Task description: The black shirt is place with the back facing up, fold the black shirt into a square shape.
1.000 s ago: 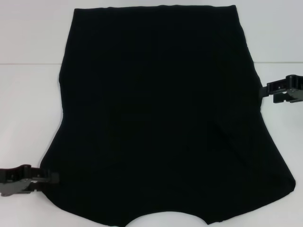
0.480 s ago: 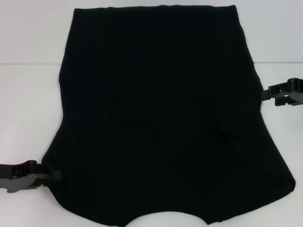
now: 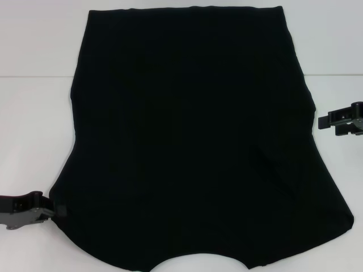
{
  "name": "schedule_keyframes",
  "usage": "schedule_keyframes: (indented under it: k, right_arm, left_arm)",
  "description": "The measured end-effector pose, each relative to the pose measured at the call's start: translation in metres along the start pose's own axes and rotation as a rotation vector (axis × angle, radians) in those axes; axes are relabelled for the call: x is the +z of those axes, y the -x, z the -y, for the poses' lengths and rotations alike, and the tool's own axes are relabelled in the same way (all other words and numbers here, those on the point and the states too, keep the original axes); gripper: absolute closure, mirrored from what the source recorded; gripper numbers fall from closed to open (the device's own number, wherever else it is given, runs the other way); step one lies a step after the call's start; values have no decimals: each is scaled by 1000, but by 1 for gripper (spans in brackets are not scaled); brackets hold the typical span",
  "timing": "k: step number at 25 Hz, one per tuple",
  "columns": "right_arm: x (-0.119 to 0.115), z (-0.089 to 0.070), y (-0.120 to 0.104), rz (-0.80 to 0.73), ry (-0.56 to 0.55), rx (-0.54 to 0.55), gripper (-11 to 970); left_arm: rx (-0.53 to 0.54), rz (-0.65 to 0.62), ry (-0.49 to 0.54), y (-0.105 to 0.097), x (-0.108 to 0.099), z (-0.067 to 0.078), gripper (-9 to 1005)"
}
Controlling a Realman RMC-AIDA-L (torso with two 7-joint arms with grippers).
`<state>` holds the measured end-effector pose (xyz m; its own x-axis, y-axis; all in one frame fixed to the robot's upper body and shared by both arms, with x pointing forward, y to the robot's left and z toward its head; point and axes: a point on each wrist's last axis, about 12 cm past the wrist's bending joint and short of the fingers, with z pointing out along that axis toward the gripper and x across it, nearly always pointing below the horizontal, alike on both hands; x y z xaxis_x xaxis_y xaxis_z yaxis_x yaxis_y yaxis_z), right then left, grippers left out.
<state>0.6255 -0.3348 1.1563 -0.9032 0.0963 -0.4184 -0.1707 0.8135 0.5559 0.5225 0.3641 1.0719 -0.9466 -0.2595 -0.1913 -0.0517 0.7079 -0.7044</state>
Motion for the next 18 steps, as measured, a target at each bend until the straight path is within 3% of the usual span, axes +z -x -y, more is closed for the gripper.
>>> schedule_keyframes:
  k: [13,18]
  right_arm:
    - [-27,25,-37,-209,-29,26,349]
    - [-25,28,-45,-250,-46,20,349]
  left_arm:
    - [38,3,-66,4,-2,9,948]
    - [39,14,-60,8,0,9,948]
